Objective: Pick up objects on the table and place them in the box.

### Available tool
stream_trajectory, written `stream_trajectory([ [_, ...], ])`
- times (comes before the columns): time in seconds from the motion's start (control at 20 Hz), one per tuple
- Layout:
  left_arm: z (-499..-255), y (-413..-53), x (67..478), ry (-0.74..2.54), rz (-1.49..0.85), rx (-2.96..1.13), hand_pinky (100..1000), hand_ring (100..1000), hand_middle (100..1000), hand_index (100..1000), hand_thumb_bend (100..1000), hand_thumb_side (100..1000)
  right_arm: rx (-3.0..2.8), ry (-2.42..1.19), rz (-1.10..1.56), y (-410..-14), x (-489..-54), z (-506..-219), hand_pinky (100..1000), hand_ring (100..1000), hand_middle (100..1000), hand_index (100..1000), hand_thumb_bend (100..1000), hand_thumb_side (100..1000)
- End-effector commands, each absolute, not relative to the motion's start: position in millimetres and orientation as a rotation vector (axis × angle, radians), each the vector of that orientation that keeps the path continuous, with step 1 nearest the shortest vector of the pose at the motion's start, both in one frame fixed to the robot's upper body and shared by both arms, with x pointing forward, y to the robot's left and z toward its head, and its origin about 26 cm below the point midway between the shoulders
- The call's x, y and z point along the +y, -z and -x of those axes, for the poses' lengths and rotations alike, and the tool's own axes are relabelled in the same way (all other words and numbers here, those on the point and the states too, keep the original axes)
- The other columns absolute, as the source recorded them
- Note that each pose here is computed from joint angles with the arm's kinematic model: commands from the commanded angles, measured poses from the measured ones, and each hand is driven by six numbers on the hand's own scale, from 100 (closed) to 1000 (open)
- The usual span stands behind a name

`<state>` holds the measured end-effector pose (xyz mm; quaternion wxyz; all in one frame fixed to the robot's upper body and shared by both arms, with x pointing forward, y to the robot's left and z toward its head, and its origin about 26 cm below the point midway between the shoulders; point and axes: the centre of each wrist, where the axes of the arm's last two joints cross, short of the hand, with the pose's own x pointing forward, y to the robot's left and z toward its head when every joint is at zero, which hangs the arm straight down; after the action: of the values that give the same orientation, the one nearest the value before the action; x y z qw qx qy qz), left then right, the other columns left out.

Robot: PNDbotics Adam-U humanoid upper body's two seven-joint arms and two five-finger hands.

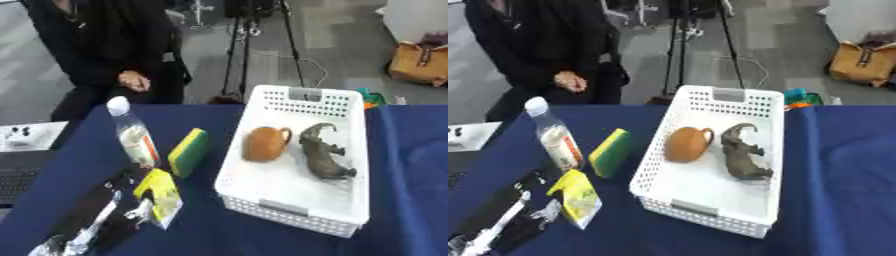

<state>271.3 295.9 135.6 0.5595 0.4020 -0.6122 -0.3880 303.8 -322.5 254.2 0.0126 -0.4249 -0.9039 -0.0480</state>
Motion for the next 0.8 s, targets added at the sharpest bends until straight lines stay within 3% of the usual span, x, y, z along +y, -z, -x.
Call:
stream_trajectory([
  [0.05,-269,-141,298,0.896,-1.040,-1.406,1000,1000,1000,1000,100,1000,-2.847,0.155,1.335,-262,-321,-299,497,475,411,562,100,894],
  [0.25,-268,-133,289,0.854,-1.096,-1.473,1000,1000,1000,1000,100,1000,-2.842,0.159,1.336,-261,-321,-299,494,472,408,558,100,896],
  [0.3,-268,-132,287,0.841,-1.089,-1.511,1000,1000,1000,1000,100,866,-2.842,0.160,1.336,-261,-321,-299,494,470,406,556,100,900],
  [0.35,-268,-130,283,0.808,-1.066,-1.595,1000,1000,1000,1000,100,866,-2.841,0.161,1.337,-261,-321,-299,494,470,406,556,100,900],
  [0.4,-267,-128,281,0.763,-1.051,-1.682,1000,1000,1000,1000,100,780,-2.840,0.162,1.339,-261,-321,-299,492,468,404,553,100,904],
  [0.65,-263,-121,280,0.618,-1.010,-1.865,1000,1000,1000,1000,100,841,-2.839,0.169,1.343,-261,-321,-299,489,464,401,550,100,904],
  [0.8,-262,-117,275,0.582,-0.936,-1.906,1000,1000,1000,1000,100,950,-2.839,0.170,1.342,-261,-321,-299,485,460,397,546,100,905],
])
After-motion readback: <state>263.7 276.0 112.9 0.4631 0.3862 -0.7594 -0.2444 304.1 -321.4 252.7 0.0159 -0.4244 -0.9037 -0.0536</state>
